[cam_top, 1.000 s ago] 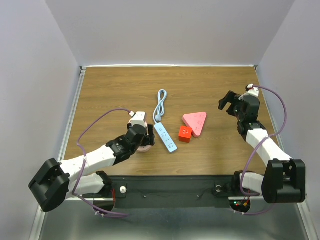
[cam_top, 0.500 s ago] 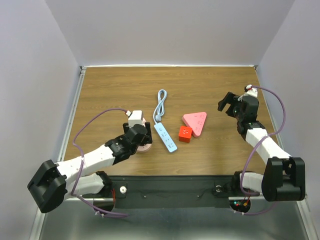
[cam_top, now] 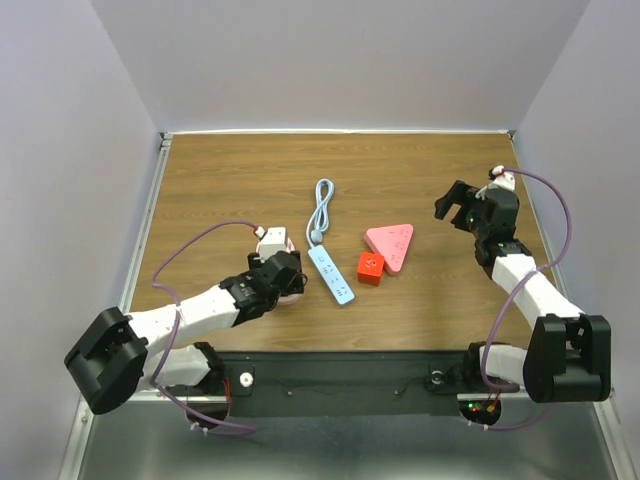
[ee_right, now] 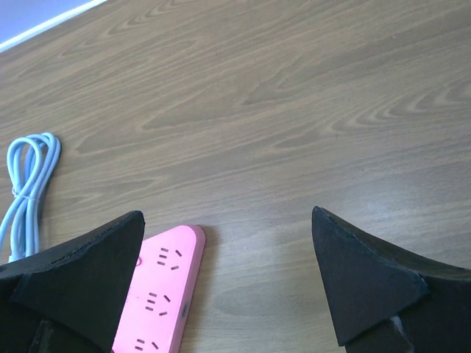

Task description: Insert the plug

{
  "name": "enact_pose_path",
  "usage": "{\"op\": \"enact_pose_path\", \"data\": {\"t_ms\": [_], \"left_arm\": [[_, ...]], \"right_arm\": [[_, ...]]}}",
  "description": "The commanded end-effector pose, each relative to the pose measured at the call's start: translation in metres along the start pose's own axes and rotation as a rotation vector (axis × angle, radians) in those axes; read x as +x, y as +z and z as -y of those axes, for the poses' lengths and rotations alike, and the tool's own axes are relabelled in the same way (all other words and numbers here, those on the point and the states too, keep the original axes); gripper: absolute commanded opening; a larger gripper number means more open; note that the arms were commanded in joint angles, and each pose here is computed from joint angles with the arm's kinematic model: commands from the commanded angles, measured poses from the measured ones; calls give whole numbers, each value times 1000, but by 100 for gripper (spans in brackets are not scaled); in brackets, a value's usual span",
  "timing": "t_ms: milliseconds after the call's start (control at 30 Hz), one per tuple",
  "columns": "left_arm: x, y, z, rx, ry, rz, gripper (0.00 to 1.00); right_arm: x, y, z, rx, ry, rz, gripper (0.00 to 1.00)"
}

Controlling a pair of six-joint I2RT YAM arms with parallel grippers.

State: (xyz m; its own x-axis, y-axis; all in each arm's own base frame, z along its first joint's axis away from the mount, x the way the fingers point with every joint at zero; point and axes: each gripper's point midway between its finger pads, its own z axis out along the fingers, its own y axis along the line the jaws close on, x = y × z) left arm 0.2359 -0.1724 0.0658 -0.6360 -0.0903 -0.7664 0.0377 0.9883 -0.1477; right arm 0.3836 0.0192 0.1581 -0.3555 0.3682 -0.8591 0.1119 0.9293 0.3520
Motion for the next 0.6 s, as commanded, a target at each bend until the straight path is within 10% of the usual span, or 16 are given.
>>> {"op": "enact_pose_path", "data": {"t_ms": [0, 400, 567], "left_arm": [[0, -1, 4, 1, -25, -7, 75], [3, 6, 17, 49, 26, -27, 0], [-39, -18, 56, 290, 85, 116, 0]], "right_arm": [[-20, -1, -14, -49, -16, 32, 100], [-22, -7, -76, -281, -104, -49, 100], [-6, -26, -161, -569, -170, -159, 99]]}}
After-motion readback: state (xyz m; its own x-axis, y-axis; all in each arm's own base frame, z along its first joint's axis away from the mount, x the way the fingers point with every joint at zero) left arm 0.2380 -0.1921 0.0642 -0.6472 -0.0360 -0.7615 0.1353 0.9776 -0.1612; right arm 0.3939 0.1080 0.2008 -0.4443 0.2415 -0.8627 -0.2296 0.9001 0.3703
